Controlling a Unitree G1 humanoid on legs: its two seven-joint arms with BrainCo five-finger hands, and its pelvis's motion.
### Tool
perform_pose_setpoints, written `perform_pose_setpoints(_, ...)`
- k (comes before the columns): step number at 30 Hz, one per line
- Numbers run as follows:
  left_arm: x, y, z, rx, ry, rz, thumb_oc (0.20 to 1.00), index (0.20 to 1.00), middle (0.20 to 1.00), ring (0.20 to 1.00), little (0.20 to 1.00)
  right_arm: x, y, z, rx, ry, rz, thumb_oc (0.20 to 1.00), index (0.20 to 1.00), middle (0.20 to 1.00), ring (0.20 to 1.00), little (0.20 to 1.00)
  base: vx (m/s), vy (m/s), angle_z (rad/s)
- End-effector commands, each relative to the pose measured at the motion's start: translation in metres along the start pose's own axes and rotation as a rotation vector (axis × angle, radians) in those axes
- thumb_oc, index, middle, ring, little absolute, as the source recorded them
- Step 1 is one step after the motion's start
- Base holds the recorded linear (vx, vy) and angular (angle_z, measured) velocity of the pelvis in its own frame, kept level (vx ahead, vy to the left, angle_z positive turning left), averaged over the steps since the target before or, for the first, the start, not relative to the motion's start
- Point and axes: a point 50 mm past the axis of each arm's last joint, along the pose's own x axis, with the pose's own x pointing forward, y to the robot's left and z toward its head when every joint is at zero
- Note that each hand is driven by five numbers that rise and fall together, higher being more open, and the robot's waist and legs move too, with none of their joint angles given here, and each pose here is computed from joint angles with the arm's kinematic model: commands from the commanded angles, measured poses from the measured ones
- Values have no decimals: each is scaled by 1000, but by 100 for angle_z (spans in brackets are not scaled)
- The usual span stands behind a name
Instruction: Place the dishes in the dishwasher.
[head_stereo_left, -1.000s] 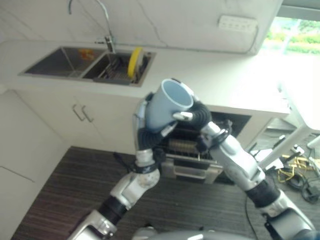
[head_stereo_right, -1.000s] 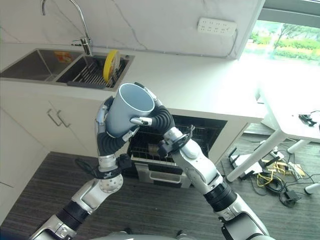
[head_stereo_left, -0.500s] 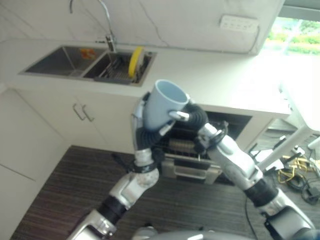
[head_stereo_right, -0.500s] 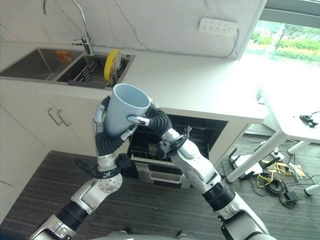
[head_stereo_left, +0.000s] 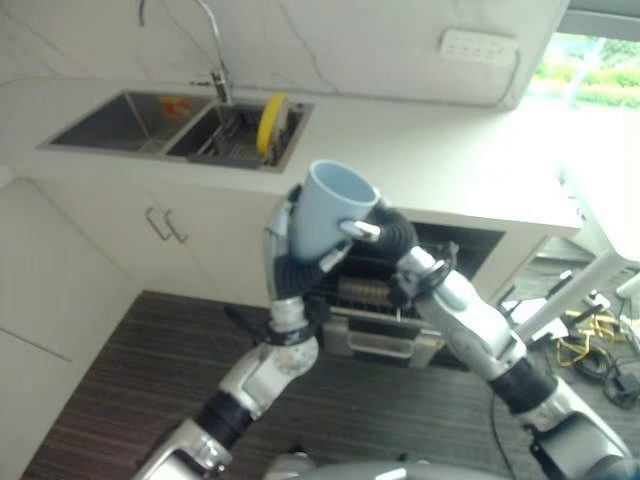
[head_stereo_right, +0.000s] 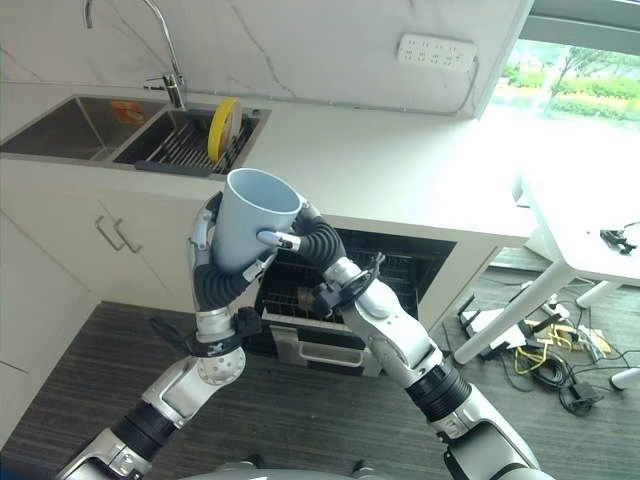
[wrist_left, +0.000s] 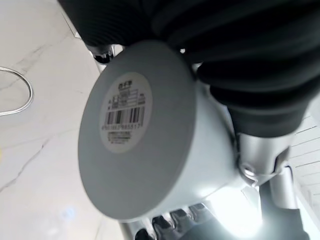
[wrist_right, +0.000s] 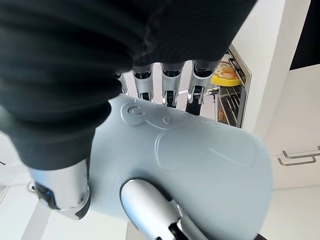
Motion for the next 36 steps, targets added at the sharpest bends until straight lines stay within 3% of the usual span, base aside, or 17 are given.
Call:
perform_pose_setpoints(1,7,-25,7,-2,-96,-194,1000,1000,1000,1000,1000,26,24,47,20,-266,87,200,200,200,200,200,0,0,0)
perform_pose_setpoints(13,-2,-20,-4,35,-18,-238,1000,1000,1000,1000,1000,3,-28,62,33,-457,-348,200,200,200,200,200,1,9,0)
perform_pose_setpoints(23,-6,-2,-22,80,107,-170,1000,1000,1000,1000,1000,-32,-58,63,26,-523,-566,200,200,200,200,200,0,0,0)
perform_pose_setpoints(29,-23,3,-42,104,283,-357,1000,1000,1000,1000,1000,-58,-76,53,-62,-445,-622,200,200,200,200,200,44,24,-4)
perform_pose_setpoints(33,-17,13,-49,158,233,-448,1000,1000,1000,1000,1000,-73,-92,40,-133,-310,-608,200,200,200,200,200,60,22,-13)
perform_pose_setpoints(36,9,17,-50,265,86,-577,1000,1000,1000,1000,1000,-66,-109,49,-230,-233,-542,200,200,200,200,200,-163,46,-24)
